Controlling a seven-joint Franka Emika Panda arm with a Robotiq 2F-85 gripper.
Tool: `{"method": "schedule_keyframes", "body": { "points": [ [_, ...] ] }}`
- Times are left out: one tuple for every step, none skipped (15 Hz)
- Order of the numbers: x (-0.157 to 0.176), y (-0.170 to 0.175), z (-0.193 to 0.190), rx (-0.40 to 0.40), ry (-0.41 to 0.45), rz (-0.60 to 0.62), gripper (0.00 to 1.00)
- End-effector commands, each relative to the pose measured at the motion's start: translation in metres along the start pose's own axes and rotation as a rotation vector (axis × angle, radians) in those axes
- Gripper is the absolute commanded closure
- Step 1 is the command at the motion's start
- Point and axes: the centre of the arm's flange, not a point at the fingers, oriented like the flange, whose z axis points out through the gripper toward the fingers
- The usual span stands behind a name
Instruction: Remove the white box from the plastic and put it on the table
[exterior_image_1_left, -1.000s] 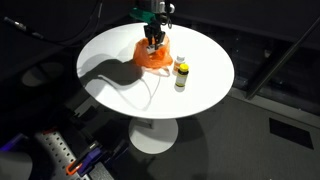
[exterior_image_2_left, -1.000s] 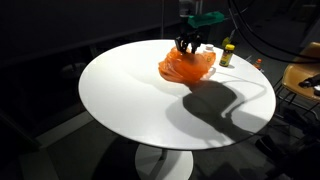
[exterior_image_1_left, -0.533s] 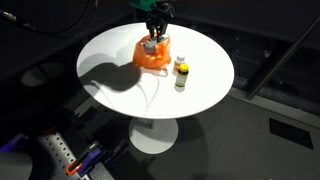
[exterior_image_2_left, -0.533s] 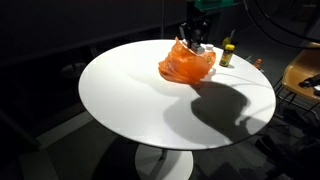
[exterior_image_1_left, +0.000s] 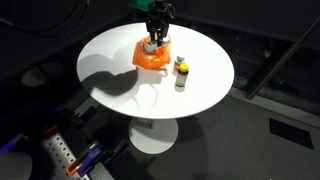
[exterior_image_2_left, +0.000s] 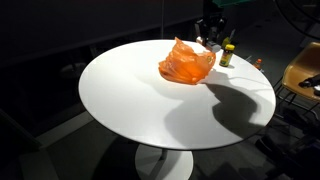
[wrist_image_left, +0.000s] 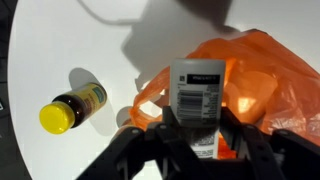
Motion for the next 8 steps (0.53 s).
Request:
{"method": "schedule_keyframes", "body": {
  "points": [
    [-0.036, 0.032, 0.002, 0.009, -0.018, 0.041, 0.75],
    [-0.041, 0.039, 0.007, 0.009, -0.03, 0.053, 0.75],
    [-0.045, 0.047, 0.011, 0.011, -0.043, 0.063, 0.75],
    [-0.048, 0.055, 0.016, 0.01, -0.058, 0.077, 0.75],
    [-0.05, 0.063, 0.021, 0.01, -0.071, 0.093, 0.75],
    [-0.051, 0.07, 0.028, 0.014, -0.085, 0.102, 0.75],
    [-0.05, 0.077, 0.034, 0.013, -0.09, 0.114, 0.75],
    [-0.048, 0.082, 0.042, 0.019, -0.094, 0.118, 0.75]
  ]
}}
